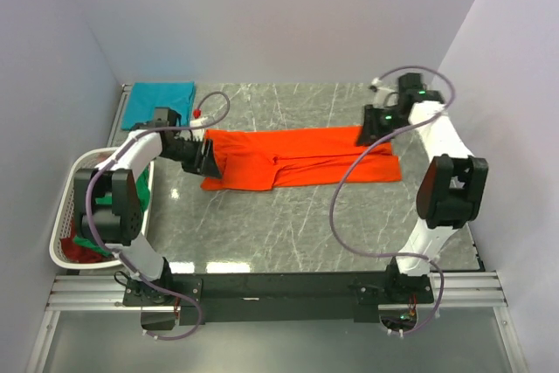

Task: Fold and stack the t-shirts
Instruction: Fold the tshirt

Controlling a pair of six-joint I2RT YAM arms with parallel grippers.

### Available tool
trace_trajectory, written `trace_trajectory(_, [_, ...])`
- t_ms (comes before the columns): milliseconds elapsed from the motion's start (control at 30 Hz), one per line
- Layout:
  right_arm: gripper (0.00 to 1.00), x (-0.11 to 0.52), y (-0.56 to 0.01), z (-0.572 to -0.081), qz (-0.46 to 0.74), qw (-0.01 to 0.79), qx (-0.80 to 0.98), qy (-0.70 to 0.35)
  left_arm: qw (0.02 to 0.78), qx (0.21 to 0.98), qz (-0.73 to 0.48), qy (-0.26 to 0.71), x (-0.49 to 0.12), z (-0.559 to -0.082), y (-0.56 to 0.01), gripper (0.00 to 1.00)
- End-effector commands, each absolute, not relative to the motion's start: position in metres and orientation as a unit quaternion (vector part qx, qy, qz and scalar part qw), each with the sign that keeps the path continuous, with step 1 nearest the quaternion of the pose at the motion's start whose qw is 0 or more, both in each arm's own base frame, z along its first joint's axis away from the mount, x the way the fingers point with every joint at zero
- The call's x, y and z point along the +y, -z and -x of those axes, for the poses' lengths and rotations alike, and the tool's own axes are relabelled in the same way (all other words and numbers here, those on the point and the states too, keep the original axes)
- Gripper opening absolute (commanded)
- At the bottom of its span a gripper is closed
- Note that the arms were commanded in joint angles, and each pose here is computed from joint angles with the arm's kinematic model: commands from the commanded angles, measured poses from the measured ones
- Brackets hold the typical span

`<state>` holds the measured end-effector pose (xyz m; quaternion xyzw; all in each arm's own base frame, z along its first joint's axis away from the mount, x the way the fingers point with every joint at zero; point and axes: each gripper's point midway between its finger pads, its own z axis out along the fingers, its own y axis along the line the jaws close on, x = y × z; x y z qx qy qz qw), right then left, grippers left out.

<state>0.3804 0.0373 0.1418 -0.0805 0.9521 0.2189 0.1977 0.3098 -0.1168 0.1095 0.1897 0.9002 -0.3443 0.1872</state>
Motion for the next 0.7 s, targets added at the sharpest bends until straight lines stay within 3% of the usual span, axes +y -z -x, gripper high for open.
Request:
trace_trajectory(0, [0.42, 0.125, -0.143, -0.381, 0.081, 0.199, 0.917, -0.336, 0.154, 0.897, -0.135, 0.392, -0.133, -0.305, -0.086, 0.49])
trace_trajectory(367, [0.43, 0.278, -0.107, -0.354, 0.117, 0.147, 0.886, -0.423, 0.133, 0.916, -0.088, 0.367, -0.146, -0.313, -0.055, 0.5])
trace_trajectory(667, [0.54, 0.332, -0.083, -0.346, 0.11, 0.116, 0.886, -0.435, 0.127, 0.926, -0.077, 0.347, -0.141, -0.318, -0.046, 0.54])
